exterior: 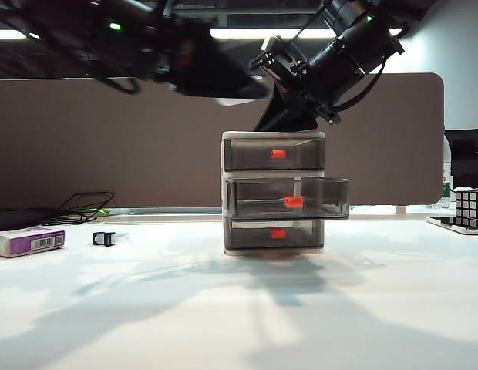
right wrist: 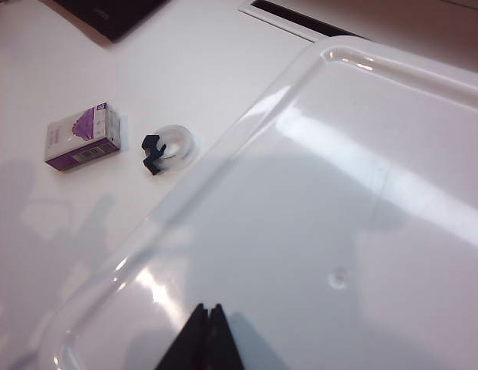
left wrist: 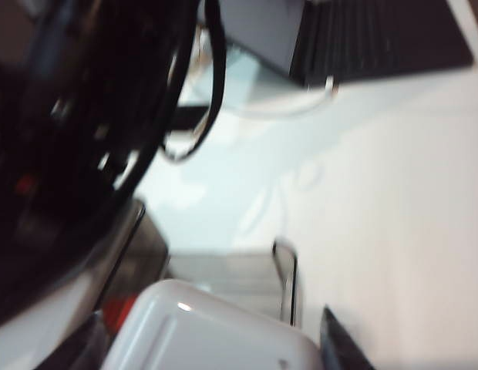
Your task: Open the second layer of the drawer on the table, pick up the earphone case on the table and put it in, and finally close the drawer.
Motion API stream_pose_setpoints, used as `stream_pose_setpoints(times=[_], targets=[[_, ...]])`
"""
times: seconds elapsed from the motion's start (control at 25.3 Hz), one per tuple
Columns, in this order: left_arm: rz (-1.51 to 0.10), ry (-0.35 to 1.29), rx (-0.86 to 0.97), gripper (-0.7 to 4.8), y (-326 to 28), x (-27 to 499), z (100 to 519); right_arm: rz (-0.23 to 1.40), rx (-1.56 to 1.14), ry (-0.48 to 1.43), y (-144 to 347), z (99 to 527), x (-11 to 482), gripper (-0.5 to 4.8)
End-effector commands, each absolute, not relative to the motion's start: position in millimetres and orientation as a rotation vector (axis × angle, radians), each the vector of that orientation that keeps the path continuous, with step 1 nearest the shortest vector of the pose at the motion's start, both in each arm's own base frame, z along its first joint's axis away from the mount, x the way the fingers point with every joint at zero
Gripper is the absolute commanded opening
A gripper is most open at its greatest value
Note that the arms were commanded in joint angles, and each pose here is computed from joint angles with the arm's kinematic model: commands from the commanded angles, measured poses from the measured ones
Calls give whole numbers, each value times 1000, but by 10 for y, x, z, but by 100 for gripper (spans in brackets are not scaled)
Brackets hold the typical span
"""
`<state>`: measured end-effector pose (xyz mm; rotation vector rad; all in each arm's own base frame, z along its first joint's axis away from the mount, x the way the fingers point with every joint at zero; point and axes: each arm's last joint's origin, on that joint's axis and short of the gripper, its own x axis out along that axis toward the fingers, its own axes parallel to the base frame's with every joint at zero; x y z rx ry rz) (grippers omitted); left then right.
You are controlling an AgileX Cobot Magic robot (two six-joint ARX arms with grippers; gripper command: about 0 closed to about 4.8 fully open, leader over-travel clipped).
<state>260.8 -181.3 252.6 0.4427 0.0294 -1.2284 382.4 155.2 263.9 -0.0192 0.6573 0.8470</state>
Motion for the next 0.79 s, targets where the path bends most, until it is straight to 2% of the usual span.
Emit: stream_pose_setpoints(times=[0.04,0.36,0.47,0.67,0.79], targets=[[-1208,46,369,116,-1919,2733,2477,814,-17,833,1528,2408,3757,-5],[-1180,71,370,127,-2133,2872,2293,846,-1,835,1535,2410,3749,-5],[-1149,73,377,198,-2146,2903,2289,853,0,834,1536,2411,3748,-5],[-1143,71,378,351,-2144,2907,2292,854,-1,833,1536,2411,3748,-5],[-1125,73,383,356,-2142,2912,2292,858,1,834,1537,2411,3747,-5]])
